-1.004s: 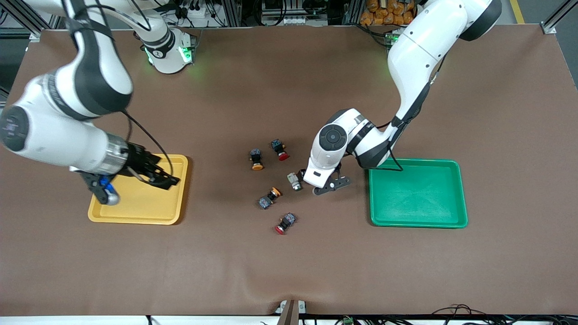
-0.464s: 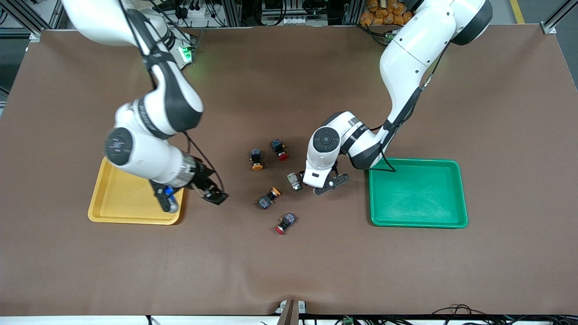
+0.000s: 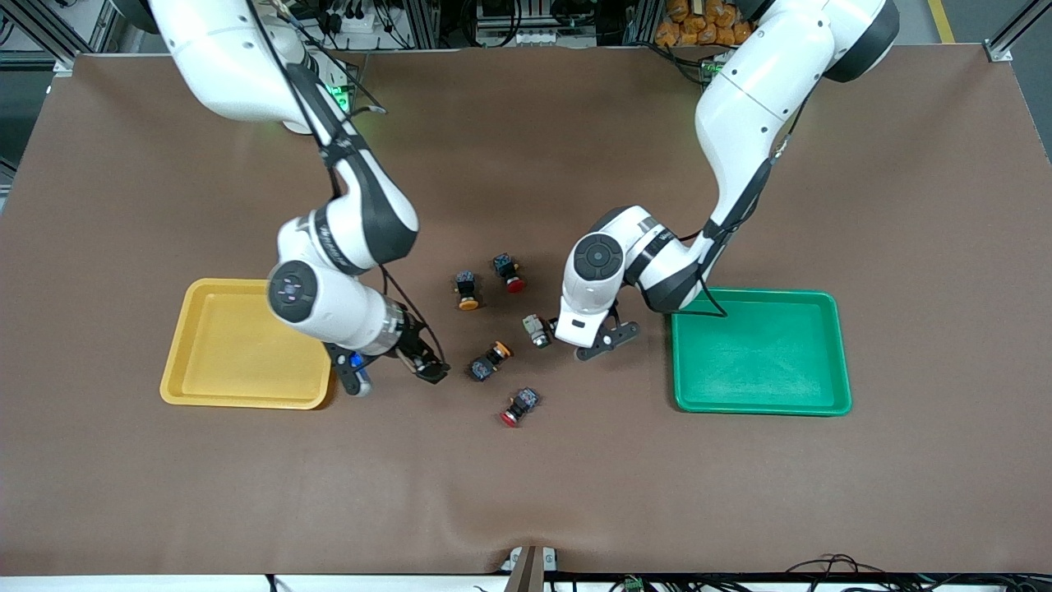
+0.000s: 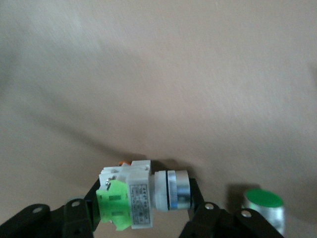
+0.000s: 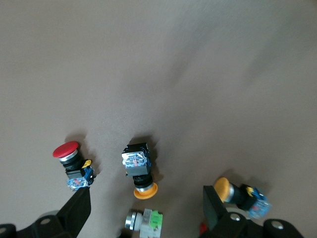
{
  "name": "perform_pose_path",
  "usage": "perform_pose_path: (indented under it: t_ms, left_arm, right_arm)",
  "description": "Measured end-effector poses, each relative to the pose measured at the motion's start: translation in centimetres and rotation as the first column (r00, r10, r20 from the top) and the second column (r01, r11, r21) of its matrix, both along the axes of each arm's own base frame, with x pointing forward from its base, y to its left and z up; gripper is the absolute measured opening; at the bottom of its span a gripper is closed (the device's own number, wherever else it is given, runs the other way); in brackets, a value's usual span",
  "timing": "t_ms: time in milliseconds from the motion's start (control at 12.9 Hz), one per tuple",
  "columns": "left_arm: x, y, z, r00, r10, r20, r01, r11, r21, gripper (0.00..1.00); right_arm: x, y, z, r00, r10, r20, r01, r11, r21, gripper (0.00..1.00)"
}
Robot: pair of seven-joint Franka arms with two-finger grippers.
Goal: Place green and yellow buttons in trays
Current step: 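Grasp the orange button with the right gripper while the left gripper carries, then release the green button into the green tray while the right gripper carries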
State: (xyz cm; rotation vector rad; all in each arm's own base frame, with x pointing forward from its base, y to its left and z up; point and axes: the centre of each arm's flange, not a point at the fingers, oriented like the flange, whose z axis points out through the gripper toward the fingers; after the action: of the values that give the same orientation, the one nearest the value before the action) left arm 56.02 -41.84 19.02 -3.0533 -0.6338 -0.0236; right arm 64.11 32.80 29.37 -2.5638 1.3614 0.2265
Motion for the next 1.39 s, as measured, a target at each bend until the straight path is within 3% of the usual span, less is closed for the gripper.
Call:
perform_pose_path:
  t_ms: [309, 464, 773, 1004, 1159, 1236, 1391]
  left_arm:
    - [4.8, 7.5, 8.6, 0.996, -0.092, 0.003, 0.091, 0.994, 0.067, 0.67]
    - [6.4, 12.5, 11.6, 0.99, -0.137, -0.029, 0.139, 0.987, 0.076, 0.67]
    - [8.4, 25.7, 12.4, 0.981, -0.165, -0.1, 0.169, 0.985, 0.03, 0.67]
    - [8.0, 34.3, 9.8, 0.965, -0.211, -0.153, 0.212, 0.977, -0.008, 0.67]
    - [7.8, 38.0, 8.0, 0.964, -0.232, -0.134, 0.23, 0.973, -0.029, 0.67]
    - [7.6, 38.7, 7.1, 0.963, -0.241, -0.121, 0.239, 0.97, -0.033, 0.67]
    - [7.4, 39.1, 5.6, 0.958, -0.262, -0.115, 0.262, 0.965, -0.019, 0.67]
  right_arm:
    - [-1.4, 3.9, -5.1, 1.0, -0.015, 0.026, 0.015, 1.0, -0.004, 1.0]
    - [-1.9, 5.3, -6.8, 0.998, -0.024, 0.052, 0.024, 1.0, 0.001, 1.0]
    - [-2.5, 8.2, -9.7, 0.997, -0.014, 0.076, 0.013, 1.0, 0.007, 1.0]
    - [-2.2, 8.8, -11.2, 0.995, 0.027, 0.096, -0.024, 0.999, -0.026, 0.7]
    - [-2.2, 8.7, -11.3, 0.991, 0.071, 0.11, -0.063, 0.996, -0.068, 0.43]
    - [-2.2, 8.7, -11.3, 0.992, 0.079, 0.098, -0.071, 0.994, -0.08, 0.41]
    - [-1.9, 7.5, -10.8, 0.996, 0.088, 0.022, -0.084, 0.989, -0.12, 0.41]
